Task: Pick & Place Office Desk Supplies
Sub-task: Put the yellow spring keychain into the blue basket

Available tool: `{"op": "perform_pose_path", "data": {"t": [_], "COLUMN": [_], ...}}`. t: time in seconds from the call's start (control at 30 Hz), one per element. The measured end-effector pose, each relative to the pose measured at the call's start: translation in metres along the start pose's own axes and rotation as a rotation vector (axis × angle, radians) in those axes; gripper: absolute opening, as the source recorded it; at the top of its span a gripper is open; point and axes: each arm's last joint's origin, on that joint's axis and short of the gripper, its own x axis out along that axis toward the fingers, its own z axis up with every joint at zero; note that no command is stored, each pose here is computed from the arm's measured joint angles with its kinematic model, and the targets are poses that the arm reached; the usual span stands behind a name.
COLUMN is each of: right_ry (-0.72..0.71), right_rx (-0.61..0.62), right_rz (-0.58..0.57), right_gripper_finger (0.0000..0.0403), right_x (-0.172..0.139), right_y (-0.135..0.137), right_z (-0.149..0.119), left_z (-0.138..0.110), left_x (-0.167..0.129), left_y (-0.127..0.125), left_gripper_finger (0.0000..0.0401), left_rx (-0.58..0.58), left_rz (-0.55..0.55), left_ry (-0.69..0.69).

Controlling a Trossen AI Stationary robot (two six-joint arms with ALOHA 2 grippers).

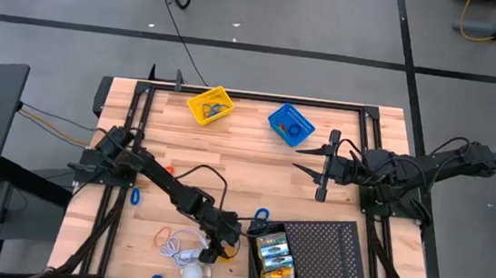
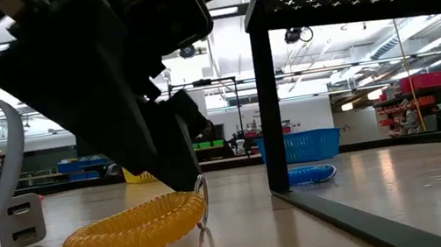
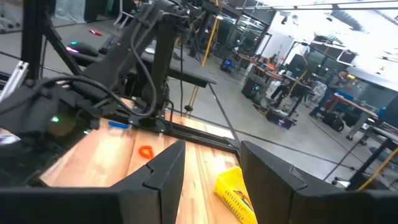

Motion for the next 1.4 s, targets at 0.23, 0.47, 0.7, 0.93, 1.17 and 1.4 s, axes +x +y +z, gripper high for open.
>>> {"op": "perform_pose_path", "data": {"t": [0.23,0.47,0.7,0.93,1.17,1.4], "right_ry": [-0.010,-0.007,-0.002,-0.001,0.081,0.185], "right_rx": [0.000,-0.012,-0.033,-0.036,-0.076,-0.045], "right_rz": [0.018,0.007,-0.008,-0.008,-0.059,-0.051], "right_gripper_finger": [0.0165,0.0165,0.0165,0.0165,0.0165,0.0165], "right_x": [-0.002,-0.005,-0.006,-0.005,-0.004,0.001], "right_y": [0.005,0.010,0.010,0.010,0.008,-0.002], "right_z": [0.002,0.004,0.004,0.004,-0.003,-0.018], "left_z": [-0.006,-0.011,-0.013,-0.012,-0.006,0.011], "left_x": [0.009,0.015,0.015,0.012,-0.016,-0.046], "left_y": [0.006,0.005,0.007,0.009,0.013,0.021], "left_gripper_finger": [0.0213,0.0200,0.0076,0.0020,0.0019,0.0018], "left_rx": [-0.027,-0.060,-0.038,0.023,0.054,0.105], "left_rz": [0.064,0.118,0.162,0.175,0.360,0.532], "left_ry": [0.024,0.029,0.033,0.040,0.085,0.024]}}
